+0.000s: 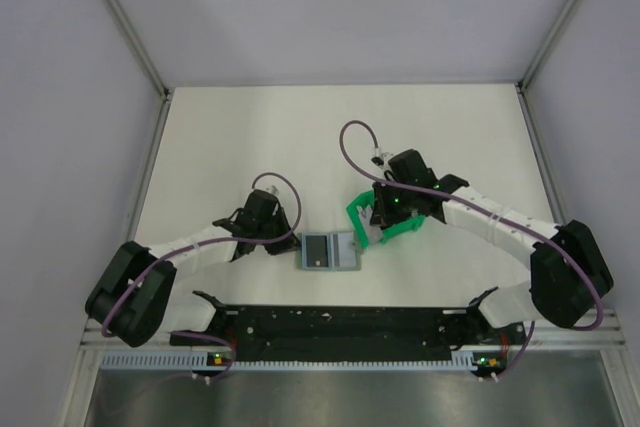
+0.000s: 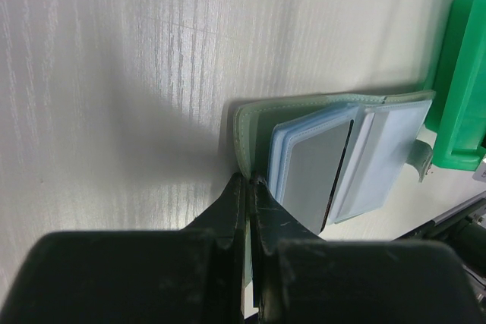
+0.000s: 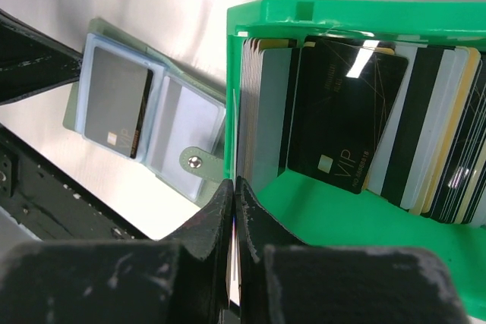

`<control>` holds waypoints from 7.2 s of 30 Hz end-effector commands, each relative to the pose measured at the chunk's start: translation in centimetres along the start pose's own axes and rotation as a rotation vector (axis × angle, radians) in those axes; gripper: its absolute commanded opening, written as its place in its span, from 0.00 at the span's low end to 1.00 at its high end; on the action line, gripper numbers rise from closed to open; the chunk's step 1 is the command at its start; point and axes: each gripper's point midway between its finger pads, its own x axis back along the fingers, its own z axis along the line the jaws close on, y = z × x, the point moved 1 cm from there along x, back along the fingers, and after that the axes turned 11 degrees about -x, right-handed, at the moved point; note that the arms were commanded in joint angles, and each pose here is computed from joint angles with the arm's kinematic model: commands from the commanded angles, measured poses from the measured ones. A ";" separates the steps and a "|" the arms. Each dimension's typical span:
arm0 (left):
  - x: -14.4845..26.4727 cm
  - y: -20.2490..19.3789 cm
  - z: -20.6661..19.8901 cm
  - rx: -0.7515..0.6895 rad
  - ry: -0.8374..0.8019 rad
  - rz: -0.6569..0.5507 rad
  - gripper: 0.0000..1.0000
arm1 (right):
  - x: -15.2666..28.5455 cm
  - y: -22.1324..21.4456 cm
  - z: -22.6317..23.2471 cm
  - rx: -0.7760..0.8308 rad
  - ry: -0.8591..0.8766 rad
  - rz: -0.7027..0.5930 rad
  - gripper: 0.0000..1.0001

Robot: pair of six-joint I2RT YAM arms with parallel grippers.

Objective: Put the credit cards into the card holder
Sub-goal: Turn over the card slot in the card holder.

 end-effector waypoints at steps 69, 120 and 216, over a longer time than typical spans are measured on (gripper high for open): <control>2.6 0.5 -3.3 0.061 -0.189 -0.072 0.00 | -4.8 -2.1 14.8 -0.178 0.057 -0.396 0.00; 2.4 0.5 -3.0 0.055 -0.175 -0.071 0.00 | -4.2 -1.7 14.8 -0.123 0.029 -0.394 0.00; 2.3 0.3 -3.2 0.060 -0.190 -0.055 0.00 | -5.6 -2.6 15.0 -0.100 -0.004 -0.325 0.00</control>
